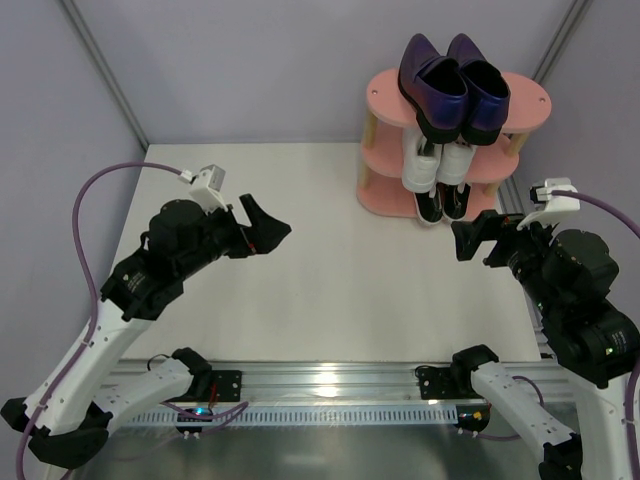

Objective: Place and organize the shoes onto the shoe shelf

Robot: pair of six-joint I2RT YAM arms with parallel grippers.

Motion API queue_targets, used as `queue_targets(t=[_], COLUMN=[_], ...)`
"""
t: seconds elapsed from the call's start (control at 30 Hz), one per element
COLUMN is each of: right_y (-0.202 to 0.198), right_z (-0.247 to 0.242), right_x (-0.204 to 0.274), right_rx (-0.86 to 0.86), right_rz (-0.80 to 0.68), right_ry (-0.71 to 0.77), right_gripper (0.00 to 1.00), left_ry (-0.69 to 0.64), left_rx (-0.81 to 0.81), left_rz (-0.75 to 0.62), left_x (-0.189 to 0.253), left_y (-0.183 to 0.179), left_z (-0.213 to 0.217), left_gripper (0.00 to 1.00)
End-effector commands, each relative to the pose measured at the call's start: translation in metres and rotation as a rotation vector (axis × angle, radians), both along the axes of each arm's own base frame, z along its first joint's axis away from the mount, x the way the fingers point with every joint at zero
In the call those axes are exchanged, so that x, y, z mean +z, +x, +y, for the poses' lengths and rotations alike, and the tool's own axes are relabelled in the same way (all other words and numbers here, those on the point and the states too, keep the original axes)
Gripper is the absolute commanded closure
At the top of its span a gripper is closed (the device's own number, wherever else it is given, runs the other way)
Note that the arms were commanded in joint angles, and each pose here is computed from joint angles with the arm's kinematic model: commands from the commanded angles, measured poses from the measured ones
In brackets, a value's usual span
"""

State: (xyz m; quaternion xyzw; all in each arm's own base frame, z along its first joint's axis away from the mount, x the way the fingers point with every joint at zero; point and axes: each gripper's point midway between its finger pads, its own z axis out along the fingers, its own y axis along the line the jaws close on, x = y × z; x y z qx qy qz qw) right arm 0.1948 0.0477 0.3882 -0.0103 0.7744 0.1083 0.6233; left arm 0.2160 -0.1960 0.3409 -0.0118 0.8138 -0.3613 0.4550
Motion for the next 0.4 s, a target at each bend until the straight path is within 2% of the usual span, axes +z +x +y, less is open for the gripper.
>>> queue_targets(t=[0.0,0.37], right_y=[0.0006,0.0033], right_z=[-0.0008,0.0009], right_x=[0.0120,0.0080], right_rx=[0.001,0.003], right_rz=[-0.046,-0.037], right_ry=[-0.005,-0.001], right_gripper=[0.00,0.00], left_ry=[0.001,0.005], left_rx=[-0.016,-0.015], left_rz=[-0.031,-0.023], left_x=[0.0047,-0.0008], left_y=[-0.0026,-0.0010], left_z=[0.0005,-0.0008], left_gripper=[0.00,0.00])
